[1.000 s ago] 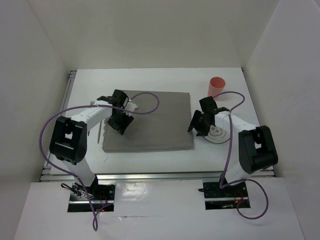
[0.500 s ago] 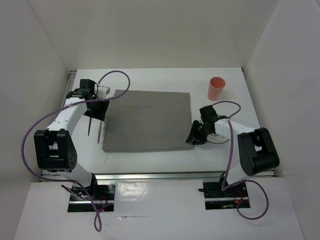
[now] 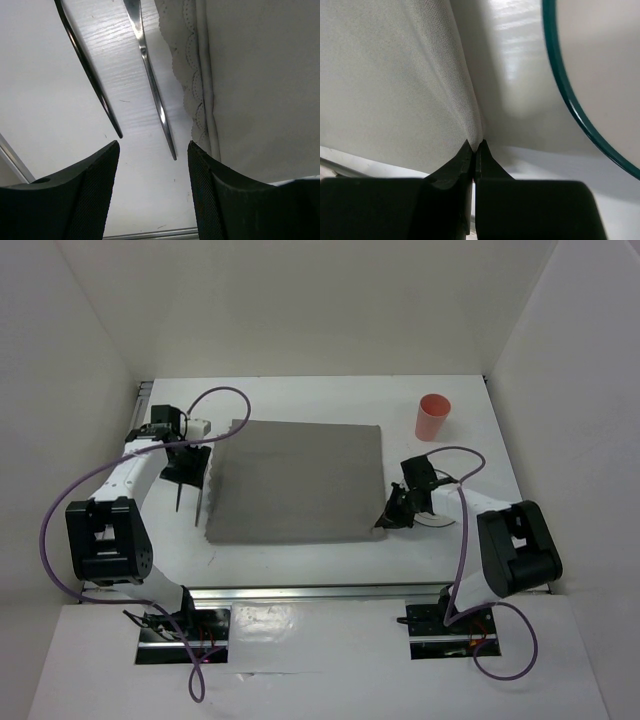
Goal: Set the dinner table for one person
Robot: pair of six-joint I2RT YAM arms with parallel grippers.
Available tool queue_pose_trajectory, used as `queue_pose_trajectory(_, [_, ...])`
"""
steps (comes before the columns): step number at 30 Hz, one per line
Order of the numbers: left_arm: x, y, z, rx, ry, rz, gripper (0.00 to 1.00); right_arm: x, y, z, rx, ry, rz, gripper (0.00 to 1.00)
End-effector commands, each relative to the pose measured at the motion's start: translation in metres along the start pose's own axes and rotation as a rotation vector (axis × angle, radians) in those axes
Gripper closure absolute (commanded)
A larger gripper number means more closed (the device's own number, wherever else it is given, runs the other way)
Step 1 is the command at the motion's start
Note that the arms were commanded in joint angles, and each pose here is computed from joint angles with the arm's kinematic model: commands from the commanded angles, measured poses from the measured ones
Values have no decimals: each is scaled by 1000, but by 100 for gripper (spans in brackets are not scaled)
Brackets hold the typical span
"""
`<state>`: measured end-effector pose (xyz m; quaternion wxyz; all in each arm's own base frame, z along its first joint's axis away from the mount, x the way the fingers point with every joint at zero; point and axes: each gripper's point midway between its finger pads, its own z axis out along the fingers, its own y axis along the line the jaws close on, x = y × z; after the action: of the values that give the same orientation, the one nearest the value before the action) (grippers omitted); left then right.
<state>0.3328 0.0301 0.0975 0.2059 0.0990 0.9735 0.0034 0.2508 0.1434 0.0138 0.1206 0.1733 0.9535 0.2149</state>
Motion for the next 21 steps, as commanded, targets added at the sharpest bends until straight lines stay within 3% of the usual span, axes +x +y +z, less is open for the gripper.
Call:
queue_pose_trajectory(1, [0, 3, -6, -7, -29, -2, 36, -3, -21, -6, 69, -53, 39, 100])
queue_pose_trajectory(12, [-5, 1, -4, 8, -41, -1, 36, -7, -37, -18, 104, -54, 60, 100])
queue_pose_trajectory(14, [-1, 0, -2, 12, -30, -2, 36, -9, -26, -23, 57, -46, 22, 75])
queue_pose_trajectory(16, [-1, 0, -2, 12, -30, -2, 36, -11, -11, -34, 1, -49, -2, 36])
queue_pose_trajectory(19, [3, -1, 0, 14, -21, -3, 36, -20, -7, -57, 24, -107, -1, 25])
queue_pose_trajectory(21, [3, -1, 0, 14, -21, -3, 36, -32, 0, -82, 47, -173, 11, 8])
